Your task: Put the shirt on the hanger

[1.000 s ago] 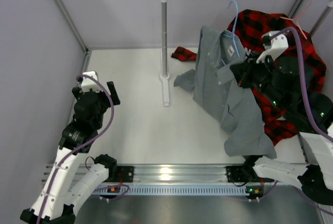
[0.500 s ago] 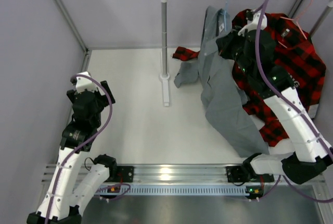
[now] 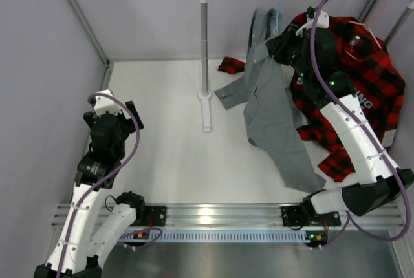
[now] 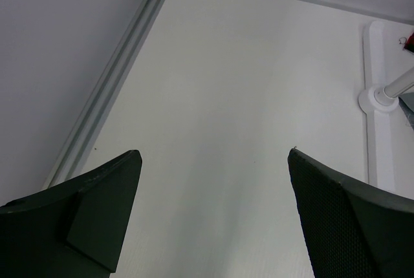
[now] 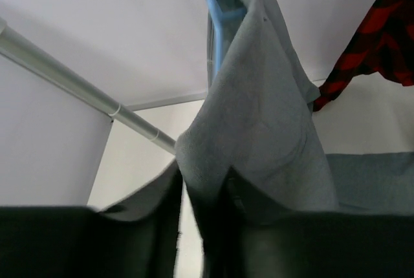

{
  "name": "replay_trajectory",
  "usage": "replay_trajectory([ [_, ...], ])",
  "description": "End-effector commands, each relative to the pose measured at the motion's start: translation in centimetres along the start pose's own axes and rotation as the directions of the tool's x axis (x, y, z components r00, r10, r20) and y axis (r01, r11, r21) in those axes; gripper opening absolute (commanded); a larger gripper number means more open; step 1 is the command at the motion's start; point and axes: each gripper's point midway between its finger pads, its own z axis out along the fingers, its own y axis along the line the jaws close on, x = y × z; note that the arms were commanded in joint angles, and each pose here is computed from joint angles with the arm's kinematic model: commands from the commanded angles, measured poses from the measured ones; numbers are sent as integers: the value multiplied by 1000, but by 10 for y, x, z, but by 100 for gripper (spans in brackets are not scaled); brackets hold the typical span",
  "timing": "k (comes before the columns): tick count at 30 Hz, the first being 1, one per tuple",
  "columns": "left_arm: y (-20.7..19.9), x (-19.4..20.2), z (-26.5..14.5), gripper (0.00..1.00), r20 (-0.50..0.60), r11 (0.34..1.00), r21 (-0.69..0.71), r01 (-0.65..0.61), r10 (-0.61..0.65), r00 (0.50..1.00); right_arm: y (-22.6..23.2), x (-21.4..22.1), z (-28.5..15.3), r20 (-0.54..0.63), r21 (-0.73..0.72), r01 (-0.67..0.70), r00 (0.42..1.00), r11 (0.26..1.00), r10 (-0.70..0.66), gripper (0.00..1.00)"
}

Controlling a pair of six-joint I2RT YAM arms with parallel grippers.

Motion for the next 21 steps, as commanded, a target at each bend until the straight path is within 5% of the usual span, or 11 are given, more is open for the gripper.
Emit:
replay_trajectory([
  [1, -4, -14, 1, 98, 57, 999, 23, 33, -34, 998, 19, -42, -20, 155, -100, -23, 987, 995, 38, 33],
  [2, -5, -13, 2, 98, 54, 999, 24, 30, -31, 998, 19, -43, -23, 162, -100, -13, 986, 995, 29, 43],
  [3, -6, -13, 2, 98, 50, 999, 28, 30, -32, 998, 17, -41, -23, 161, -92, -4, 987, 996, 19, 68],
  [5, -7, -13, 3, 98, 48, 999, 31, 30, -31, 998, 16, -44, -28, 170, -91, 23, 985, 996, -7, 97],
  [11, -14, -17, -2, 98, 55, 996, 83, 40, -45, 997, -3, -43, -79, 188, -43, 135, 974, 990, -125, 100],
  [21, -24, 3, -16, 98, 5, 982, 178, 63, -65, 998, -125, 20, -203, 118, 307, 316, 923, 898, -365, 99],
])
